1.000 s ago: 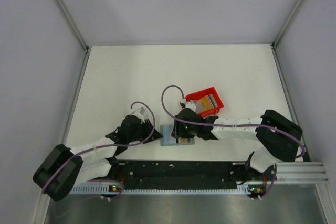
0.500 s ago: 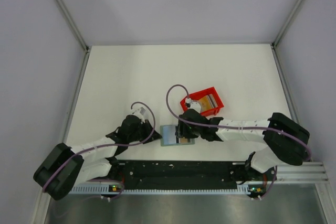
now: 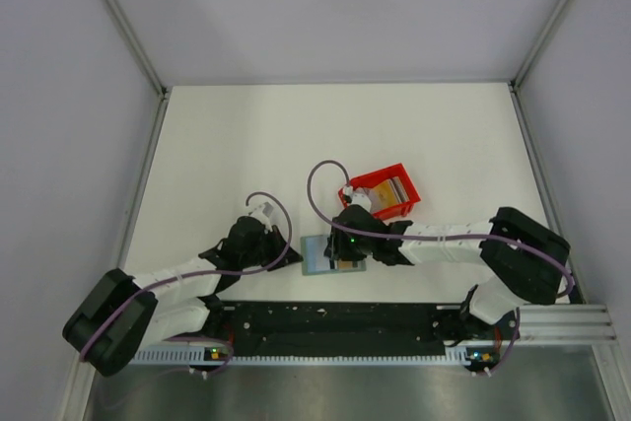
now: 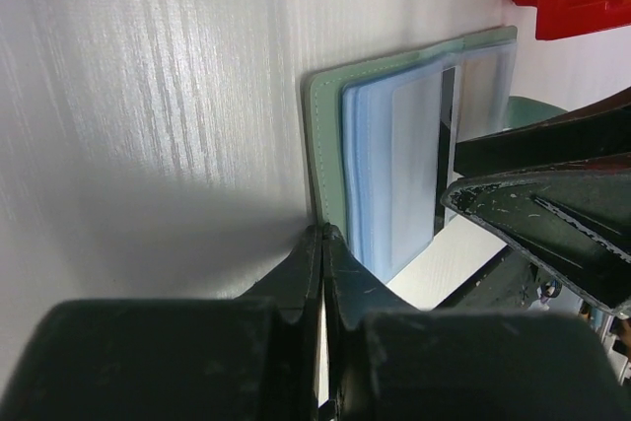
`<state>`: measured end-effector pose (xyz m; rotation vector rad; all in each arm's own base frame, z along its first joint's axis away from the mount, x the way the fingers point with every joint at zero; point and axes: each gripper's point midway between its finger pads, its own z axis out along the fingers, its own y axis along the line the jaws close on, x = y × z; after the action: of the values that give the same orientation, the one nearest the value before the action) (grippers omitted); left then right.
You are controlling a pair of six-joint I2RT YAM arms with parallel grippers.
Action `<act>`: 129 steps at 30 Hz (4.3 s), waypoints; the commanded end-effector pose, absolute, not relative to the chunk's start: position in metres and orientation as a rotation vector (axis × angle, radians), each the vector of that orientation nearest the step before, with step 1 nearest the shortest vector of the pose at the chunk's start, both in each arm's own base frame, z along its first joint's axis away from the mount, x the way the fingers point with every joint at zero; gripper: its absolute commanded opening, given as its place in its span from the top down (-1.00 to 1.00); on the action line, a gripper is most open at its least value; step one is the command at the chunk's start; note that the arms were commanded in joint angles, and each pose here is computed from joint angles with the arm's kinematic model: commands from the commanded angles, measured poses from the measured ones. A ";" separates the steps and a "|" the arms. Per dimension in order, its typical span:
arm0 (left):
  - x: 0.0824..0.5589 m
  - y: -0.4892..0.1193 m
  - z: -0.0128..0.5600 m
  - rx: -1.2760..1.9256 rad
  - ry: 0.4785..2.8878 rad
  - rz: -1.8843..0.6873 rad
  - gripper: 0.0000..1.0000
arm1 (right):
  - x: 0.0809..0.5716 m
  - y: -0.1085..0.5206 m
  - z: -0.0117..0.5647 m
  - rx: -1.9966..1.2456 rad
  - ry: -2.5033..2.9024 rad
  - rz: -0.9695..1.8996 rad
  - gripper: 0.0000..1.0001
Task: Put the credit cards into the card holder
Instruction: Insert the credit card into the card holder, then close the card holder at the center of the board.
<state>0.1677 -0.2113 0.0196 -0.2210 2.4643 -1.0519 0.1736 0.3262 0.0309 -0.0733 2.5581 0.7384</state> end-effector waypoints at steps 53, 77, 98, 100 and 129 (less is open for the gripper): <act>0.176 -0.210 0.030 -0.178 2.457 -0.995 1.00 | 0.191 0.281 0.091 -0.060 2.372 0.640 0.13; 0.178 -0.212 0.035 -0.164 2.458 -0.996 1.00 | 0.190 0.237 0.072 -0.011 2.438 0.369 0.07; 0.178 -0.212 0.034 -0.162 2.458 -0.997 1.00 | 0.197 0.242 0.069 -0.036 2.437 0.333 0.49; 0.178 -0.212 0.034 -0.159 2.456 -0.998 1.00 | 0.196 0.240 0.067 -0.037 2.439 0.326 0.54; 0.178 -0.227 0.060 -0.099 2.387 -1.124 0.75 | 0.186 0.222 0.042 -0.018 2.493 0.277 1.00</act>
<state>0.1651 -0.2181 0.0370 -0.1272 2.4720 -1.0860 0.1865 0.2215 0.0427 -0.0378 2.4947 0.2509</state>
